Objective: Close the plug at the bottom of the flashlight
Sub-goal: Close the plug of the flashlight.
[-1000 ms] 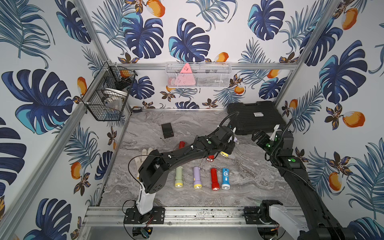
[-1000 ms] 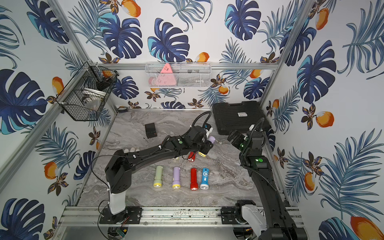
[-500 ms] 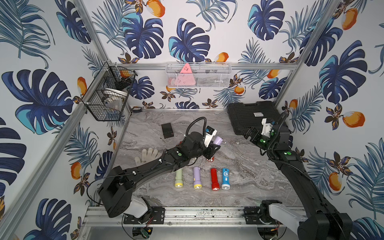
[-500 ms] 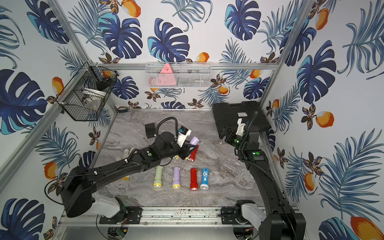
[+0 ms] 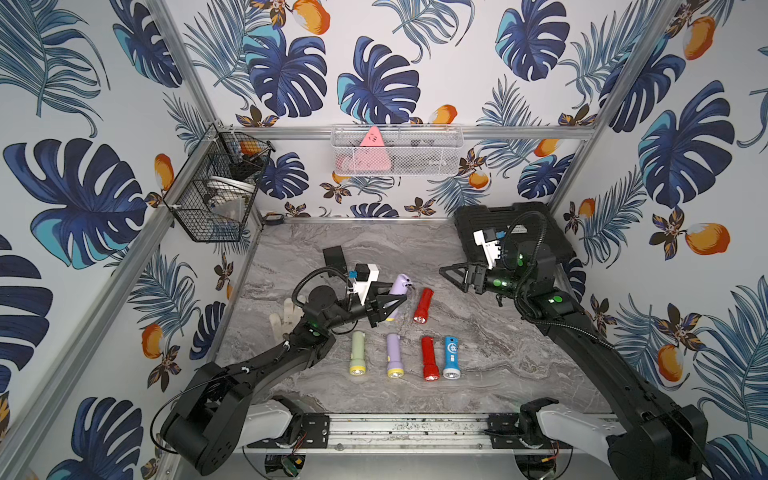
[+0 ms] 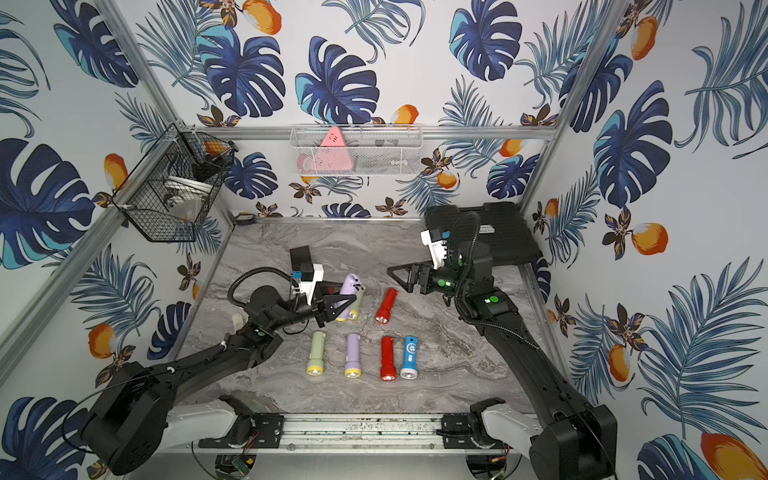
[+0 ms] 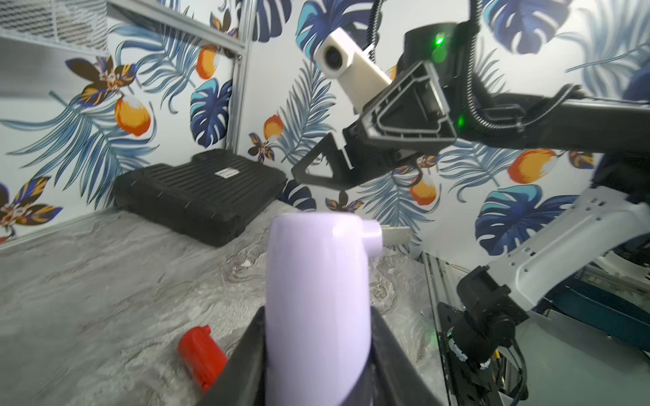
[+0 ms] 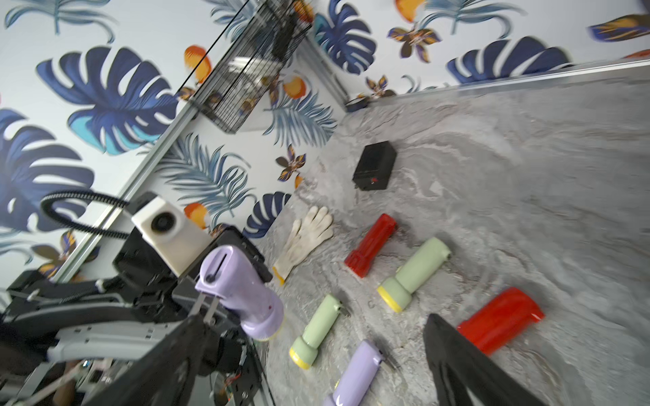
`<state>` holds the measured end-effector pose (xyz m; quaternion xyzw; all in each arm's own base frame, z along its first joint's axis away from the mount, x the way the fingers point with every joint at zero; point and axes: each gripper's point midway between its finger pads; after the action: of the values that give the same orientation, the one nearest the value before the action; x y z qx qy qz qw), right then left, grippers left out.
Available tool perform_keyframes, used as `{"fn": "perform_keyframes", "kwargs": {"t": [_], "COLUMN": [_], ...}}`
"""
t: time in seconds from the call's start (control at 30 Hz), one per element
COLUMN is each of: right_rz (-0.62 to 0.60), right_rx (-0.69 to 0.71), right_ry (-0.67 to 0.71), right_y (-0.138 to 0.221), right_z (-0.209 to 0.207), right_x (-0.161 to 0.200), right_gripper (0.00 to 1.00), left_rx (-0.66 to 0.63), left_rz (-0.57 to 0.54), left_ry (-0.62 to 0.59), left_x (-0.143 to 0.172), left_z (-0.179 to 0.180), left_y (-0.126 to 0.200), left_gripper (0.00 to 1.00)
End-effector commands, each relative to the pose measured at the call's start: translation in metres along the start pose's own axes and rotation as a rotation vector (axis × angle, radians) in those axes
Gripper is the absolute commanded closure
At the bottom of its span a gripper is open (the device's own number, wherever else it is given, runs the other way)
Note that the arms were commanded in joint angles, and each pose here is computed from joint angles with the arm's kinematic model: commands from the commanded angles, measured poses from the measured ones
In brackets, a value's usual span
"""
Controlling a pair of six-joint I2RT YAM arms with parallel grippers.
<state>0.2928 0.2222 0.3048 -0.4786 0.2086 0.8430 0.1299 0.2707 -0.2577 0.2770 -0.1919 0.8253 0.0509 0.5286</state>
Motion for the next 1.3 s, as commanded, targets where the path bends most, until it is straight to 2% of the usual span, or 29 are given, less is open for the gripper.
{"fn": "perform_keyframes", "kwargs": {"t": [0.0, 0.2, 0.27, 0.67, 0.9, 1.27], "right_rz": [-0.011, 0.004, 0.012, 0.05, 0.048, 0.057], "right_rx": [-0.136, -0.239, -0.251, -0.356, -0.392, -0.399], "right_ry": [0.126, 0.174, 0.179, 0.217, 0.247, 0.244], "right_y": [-0.002, -0.005, -0.009, -0.042, -0.044, -0.047], "right_z": [0.031, 0.056, 0.059, 0.083, 0.097, 0.096], "right_x": [-0.007, -0.002, 0.0, 0.002, 0.002, 0.009], "right_gripper": [0.02, 0.08, 0.09, 0.19, 0.28, 0.37], "left_rx": [0.196, 0.334, 0.353, 0.37, 0.375, 0.381], "left_rz": [-0.038, -0.026, 0.004, 0.049, 0.061, 0.063], "left_ry": [-0.066, -0.019, 0.029, 0.058, 0.076, 0.076], "left_x": [-0.018, -0.019, -0.015, -0.006, -0.005, -0.005], "left_z": [-0.037, -0.049, -0.044, -0.041, -0.04, -0.043], "left_y": [0.008, 0.015, 0.012, 0.009, 0.008, 0.008], "left_gripper": [1.0, 1.0, 1.0, 1.0, 1.0, 1.0]}}
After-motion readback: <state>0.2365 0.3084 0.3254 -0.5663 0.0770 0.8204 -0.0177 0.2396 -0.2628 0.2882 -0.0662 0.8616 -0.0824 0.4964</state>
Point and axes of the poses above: each gripper's point midway between its finger pads, its own y axis back along the fingers, its own z axis along the line the jaws close on, x = y × z, and after that the axes turned 12 degrees about y, right-handed
